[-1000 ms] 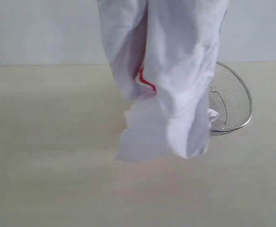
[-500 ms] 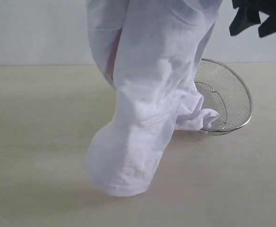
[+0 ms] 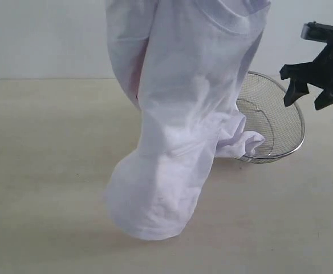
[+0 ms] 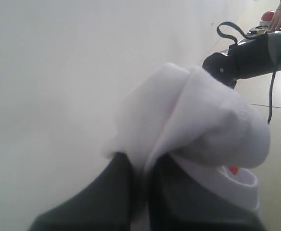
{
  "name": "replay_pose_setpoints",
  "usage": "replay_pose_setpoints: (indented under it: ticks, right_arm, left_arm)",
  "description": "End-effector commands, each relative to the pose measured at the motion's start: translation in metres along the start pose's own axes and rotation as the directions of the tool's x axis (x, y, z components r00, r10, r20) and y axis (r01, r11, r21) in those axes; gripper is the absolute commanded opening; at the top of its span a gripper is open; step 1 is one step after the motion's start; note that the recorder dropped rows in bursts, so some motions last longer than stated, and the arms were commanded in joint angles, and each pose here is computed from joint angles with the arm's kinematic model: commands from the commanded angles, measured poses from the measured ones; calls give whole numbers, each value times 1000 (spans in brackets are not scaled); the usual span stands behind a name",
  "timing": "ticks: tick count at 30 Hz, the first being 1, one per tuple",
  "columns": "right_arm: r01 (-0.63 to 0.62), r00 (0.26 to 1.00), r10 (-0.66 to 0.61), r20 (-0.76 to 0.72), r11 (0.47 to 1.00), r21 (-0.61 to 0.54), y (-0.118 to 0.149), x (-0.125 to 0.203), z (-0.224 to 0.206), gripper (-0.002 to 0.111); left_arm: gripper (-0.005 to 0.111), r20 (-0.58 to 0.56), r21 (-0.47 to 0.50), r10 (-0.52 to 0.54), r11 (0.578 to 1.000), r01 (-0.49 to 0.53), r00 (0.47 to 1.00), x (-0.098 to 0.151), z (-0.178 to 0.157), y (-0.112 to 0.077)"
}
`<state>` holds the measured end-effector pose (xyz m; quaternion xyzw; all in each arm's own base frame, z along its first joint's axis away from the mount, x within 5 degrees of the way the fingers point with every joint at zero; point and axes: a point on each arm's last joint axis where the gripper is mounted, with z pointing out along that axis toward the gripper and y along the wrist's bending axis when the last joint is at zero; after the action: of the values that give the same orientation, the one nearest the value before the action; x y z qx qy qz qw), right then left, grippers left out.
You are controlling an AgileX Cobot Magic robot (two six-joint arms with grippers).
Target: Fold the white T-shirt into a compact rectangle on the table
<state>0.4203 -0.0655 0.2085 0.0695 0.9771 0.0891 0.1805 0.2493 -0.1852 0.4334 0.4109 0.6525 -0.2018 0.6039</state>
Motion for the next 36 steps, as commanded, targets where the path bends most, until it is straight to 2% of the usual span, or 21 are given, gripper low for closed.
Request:
replay_pose_setpoints:
  ticks: [1,5,7,11,12,13,17,24,29,36]
  right_arm:
    - [-2,1000,2,-25,1000,-8,-7,1,22,59]
    - [-16,999,16,-39,1000,-17,-9,3,33,58]
    - [-15,999,13,-41,999,-35,-8,3,39,49]
    - [-16,999,15,-37,999,-40,-9,3,42,17]
    - [-15,999,14,-37,999,-39,-9,3,42,5]
    - [-11,999,10,-31,999,-33,-9,2,42,0]
    - [-21,999,21,-24,1000,2,-13,2,42,0]
    - [-16,1000,19,-19,983,183,-31,1,39,0]
    - [-70,998,69,11,979,193,-45,0,32,0]
    - [-150,987,134,84,963,224,-78,-1,7,0]
  left_arm:
    - [5,22,-9,-8,1000,8,1000,-6,-5,0]
    - [5,22,-9,-8,1000,8,1000,-6,-5,0]
    - [5,22,-9,-8,1000,8,1000,-6,-5,0]
    - [5,22,-9,-8,1000,8,1000,-6,-5,0]
    - [5,23,-13,-8,1000,8,1000,-6,-5,0]
    - [5,25,-17,-8,1000,8,1000,-6,-5,1]
    - [5,40,-36,5,999,-4,999,-9,-8,2]
    - [5,81,-67,41,997,-35,996,-20,-22,2]
    - [5,88,-81,64,995,-56,994,-23,-29,1]
    - [5,67,-93,67,994,-61,995,-21,-29,3]
